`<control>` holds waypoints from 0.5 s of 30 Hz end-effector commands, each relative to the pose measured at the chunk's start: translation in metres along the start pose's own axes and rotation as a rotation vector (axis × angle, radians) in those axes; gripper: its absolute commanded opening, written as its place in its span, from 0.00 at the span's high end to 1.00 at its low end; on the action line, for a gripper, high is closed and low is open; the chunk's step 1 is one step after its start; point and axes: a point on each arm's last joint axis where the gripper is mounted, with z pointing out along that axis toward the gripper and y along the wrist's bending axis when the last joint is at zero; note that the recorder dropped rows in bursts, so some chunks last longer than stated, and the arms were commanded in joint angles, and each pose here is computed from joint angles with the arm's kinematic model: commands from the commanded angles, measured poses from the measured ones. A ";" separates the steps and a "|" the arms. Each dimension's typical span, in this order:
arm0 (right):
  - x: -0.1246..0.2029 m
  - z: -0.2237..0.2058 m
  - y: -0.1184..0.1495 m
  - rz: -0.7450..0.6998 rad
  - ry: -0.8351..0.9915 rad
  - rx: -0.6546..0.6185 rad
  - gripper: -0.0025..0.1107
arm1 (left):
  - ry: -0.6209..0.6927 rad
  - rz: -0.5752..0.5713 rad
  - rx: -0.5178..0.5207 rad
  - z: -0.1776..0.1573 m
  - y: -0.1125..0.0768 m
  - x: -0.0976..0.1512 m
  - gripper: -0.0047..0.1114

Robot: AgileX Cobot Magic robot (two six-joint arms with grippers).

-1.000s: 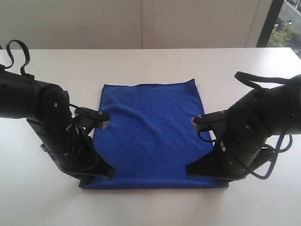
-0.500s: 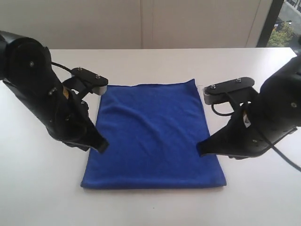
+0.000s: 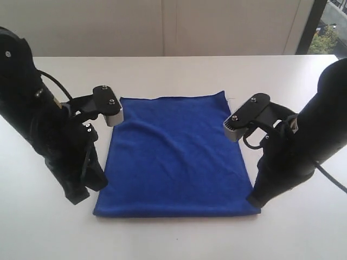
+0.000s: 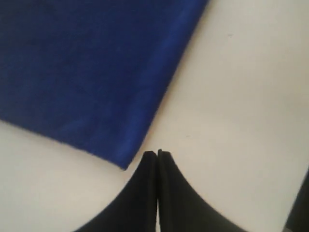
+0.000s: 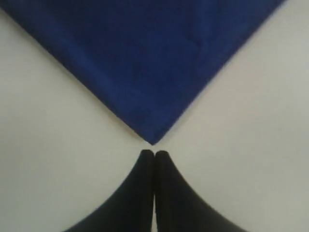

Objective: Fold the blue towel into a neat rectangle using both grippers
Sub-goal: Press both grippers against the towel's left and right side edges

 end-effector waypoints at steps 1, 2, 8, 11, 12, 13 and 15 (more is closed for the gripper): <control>-0.008 0.002 -0.001 -0.072 -0.061 -0.007 0.98 | -0.089 0.082 0.106 0.000 -0.003 0.006 0.96; -0.008 0.003 -0.002 -0.077 -0.054 -0.006 0.98 | -0.084 0.094 0.094 0.002 -0.002 0.007 0.96; -0.009 0.018 -0.003 -0.255 -0.008 -0.027 0.91 | -0.094 0.123 0.019 0.010 0.003 0.012 0.96; -0.009 0.027 -0.003 -0.334 0.019 -0.043 0.80 | -0.092 0.161 0.001 0.014 0.004 0.016 0.94; -0.009 0.029 -0.003 -0.351 0.023 -0.046 0.77 | -0.093 0.165 -0.007 0.015 0.004 0.017 0.91; -0.009 0.030 -0.003 -0.366 0.026 -0.048 0.75 | -0.093 0.173 -0.010 0.015 0.004 0.017 0.86; -0.009 0.032 -0.004 -0.395 0.031 -0.052 0.72 | -0.088 0.186 -0.008 0.017 0.005 0.017 0.77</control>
